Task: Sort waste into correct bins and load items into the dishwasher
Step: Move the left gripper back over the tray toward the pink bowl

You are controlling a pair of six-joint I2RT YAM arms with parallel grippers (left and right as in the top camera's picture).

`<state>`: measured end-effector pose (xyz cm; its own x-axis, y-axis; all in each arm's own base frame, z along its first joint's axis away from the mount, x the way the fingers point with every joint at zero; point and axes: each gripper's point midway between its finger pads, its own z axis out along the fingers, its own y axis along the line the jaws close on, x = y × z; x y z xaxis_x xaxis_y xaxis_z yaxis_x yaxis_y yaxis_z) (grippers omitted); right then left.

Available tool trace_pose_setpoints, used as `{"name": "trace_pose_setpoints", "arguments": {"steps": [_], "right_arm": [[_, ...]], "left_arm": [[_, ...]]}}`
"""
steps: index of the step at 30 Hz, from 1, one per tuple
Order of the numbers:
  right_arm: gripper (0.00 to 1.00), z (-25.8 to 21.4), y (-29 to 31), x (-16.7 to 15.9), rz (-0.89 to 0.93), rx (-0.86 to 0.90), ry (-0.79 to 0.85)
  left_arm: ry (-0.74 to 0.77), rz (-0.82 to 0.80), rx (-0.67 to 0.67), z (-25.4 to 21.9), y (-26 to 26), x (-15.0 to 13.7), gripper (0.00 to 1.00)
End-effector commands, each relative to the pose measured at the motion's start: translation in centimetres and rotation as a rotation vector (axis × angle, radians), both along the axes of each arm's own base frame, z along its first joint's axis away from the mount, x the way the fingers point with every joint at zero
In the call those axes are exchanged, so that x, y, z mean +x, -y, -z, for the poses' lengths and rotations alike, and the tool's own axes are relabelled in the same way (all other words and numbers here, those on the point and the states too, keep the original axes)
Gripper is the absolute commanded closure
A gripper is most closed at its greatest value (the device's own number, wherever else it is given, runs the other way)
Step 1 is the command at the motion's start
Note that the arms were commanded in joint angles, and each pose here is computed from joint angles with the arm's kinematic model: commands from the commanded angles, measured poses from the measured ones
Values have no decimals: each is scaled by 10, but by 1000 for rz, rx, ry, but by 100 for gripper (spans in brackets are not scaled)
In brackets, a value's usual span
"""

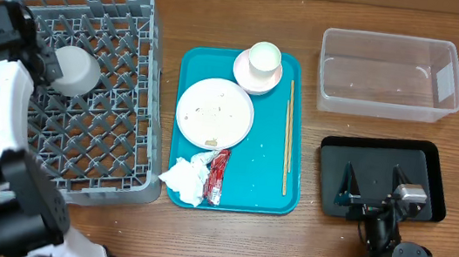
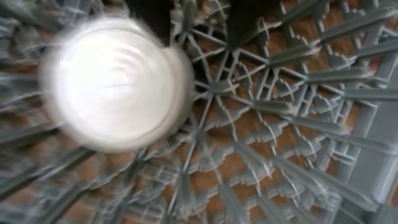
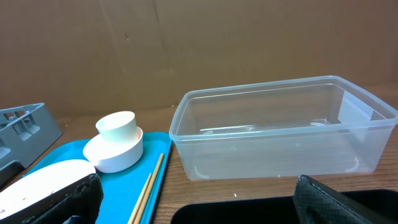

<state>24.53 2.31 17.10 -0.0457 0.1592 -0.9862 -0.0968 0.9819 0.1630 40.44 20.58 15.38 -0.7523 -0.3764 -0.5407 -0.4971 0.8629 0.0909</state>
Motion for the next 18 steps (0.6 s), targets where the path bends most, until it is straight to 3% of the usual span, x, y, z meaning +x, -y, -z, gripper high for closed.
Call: {"name": "trace_pose_setpoints", "arguments": {"steps": [1,5,8,12,18], "right_arm": [[0,1,2,0,11,-4,6],[0,1,2,0,11,-4,6],[0,1,2,0,11,-4,6],[0,1,2,0,11,-4,6],[0,1,2,0,11,-4,6]], "left_arm": [[297,120,-63,-115,37,8,39],[449,378,-316,-160,112,-3,0],[496,548,-532,-180,163,-21,0],[480,637,-746,-186,198,-42,0],[385,689,-841,-176,228,-61,6]]}}
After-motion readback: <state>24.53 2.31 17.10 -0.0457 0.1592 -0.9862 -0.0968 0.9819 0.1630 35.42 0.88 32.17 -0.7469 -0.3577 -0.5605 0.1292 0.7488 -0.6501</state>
